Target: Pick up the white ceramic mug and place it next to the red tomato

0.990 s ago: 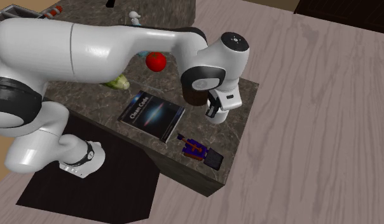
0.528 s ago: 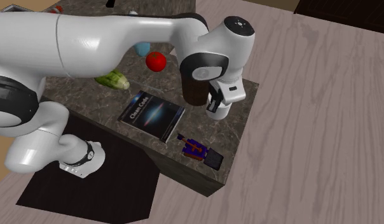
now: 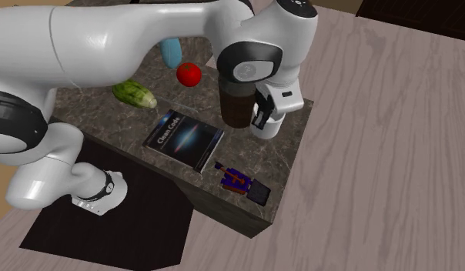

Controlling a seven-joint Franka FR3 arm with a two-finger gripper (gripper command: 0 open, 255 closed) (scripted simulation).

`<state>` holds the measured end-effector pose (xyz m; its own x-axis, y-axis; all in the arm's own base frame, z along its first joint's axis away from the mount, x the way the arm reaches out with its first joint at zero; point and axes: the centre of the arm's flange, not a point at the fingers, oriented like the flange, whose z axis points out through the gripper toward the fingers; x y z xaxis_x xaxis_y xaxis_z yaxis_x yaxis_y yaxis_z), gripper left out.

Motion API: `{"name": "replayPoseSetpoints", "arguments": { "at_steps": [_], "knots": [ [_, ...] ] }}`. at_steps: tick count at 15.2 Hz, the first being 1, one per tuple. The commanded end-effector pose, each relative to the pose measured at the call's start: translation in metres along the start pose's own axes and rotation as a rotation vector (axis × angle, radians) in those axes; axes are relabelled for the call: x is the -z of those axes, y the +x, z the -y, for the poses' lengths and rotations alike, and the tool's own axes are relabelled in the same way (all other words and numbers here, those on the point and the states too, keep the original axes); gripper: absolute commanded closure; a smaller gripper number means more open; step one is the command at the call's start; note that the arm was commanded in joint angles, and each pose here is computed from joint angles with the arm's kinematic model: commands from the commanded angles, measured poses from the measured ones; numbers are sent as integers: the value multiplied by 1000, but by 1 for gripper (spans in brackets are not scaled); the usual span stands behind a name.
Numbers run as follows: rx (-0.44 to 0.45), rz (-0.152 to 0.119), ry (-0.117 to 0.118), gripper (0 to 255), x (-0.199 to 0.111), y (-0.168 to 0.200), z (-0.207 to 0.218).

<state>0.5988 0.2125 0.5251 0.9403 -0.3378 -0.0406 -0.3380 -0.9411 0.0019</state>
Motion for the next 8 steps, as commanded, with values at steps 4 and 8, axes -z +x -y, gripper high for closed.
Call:
{"name": "replayPoseSetpoints", "arguments": {
  "at_steps": [4, 8],
  "knots": [
    [0, 0, 0, 255, 11, -21, 16],
    [0, 0, 0, 255, 9, -62, 50]
  ]
}}
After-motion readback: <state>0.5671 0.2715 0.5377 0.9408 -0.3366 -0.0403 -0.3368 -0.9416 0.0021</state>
